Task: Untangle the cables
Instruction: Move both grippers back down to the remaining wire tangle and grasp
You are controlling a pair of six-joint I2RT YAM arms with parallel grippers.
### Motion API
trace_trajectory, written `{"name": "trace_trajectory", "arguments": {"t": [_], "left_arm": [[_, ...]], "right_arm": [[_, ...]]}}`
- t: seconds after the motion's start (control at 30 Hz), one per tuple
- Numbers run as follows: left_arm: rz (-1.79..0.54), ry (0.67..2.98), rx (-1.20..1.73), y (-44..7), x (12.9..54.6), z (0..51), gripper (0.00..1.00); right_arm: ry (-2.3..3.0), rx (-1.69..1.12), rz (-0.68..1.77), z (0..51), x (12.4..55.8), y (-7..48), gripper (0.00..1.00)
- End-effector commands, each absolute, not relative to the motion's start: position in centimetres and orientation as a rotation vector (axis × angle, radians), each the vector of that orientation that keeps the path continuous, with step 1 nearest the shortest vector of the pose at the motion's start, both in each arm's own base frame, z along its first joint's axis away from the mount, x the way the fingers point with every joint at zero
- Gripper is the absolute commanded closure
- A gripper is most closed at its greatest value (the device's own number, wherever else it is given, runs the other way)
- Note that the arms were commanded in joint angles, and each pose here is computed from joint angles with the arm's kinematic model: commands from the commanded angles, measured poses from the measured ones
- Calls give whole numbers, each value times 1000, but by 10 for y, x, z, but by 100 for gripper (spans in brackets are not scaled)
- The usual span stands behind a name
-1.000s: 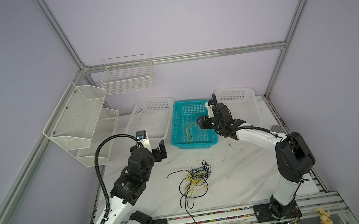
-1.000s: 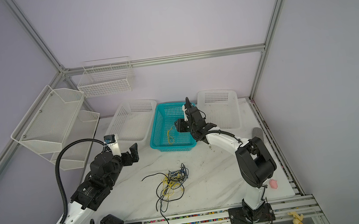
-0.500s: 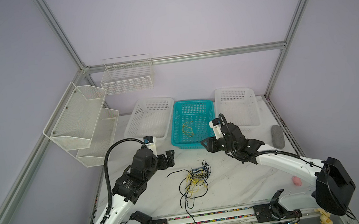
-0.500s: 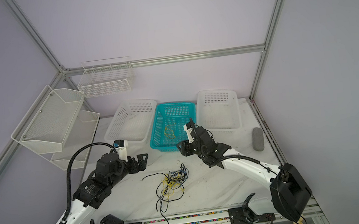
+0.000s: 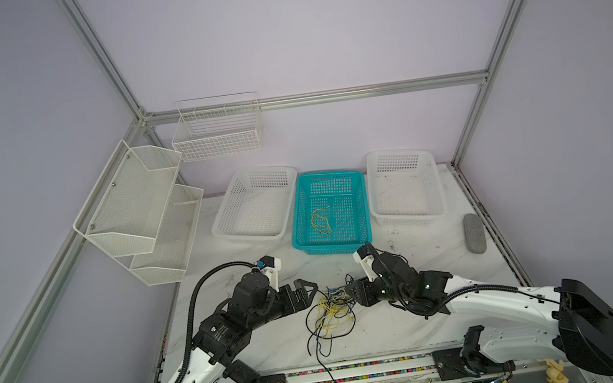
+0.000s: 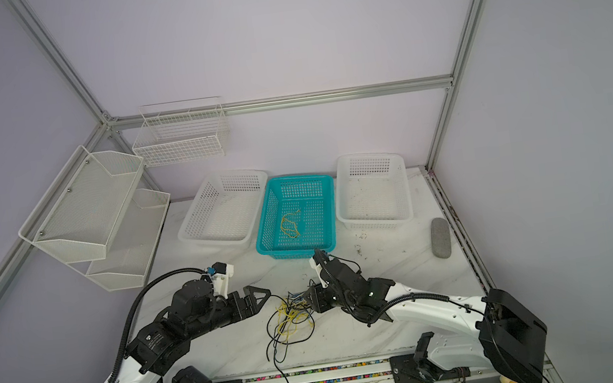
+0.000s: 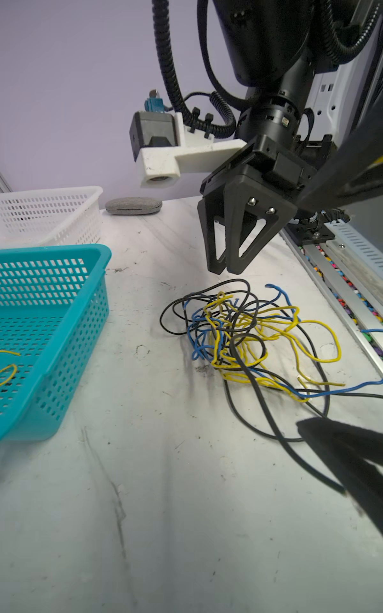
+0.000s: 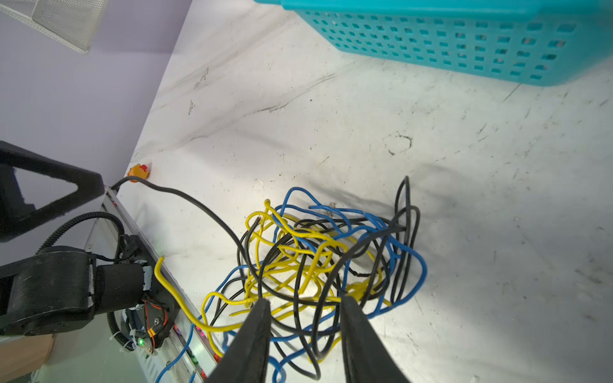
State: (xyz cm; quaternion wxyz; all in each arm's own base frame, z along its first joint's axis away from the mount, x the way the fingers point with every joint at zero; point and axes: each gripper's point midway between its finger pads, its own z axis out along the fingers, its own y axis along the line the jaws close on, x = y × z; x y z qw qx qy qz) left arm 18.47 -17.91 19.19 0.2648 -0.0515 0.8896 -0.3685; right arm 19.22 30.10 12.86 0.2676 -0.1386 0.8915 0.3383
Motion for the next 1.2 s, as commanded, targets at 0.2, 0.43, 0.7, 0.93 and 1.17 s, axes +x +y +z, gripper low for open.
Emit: {"name": "trace_trajectory", "arguments": {"t": [0.2,0.43,0.7,0.93,1.17], "left_arm": [[-1044,2534,-150,-194,168,157,11],[-1075,2550,-118,-211,173,151,16],[-1091,2567,-96,-224,173,144,28],[-1071,2586,-67,-227,174,136,38],[-1078,2600,-60,-230,173,121,49]], "right_arm": [[2354,-419,909,141,174,309,62],[2356,-485,863,139,167,306,62],[2339,-493,934,134,153,305,63],[2368,-532,933,115,146,310,64],[2370,-541,954,109,143,322,65]]}}
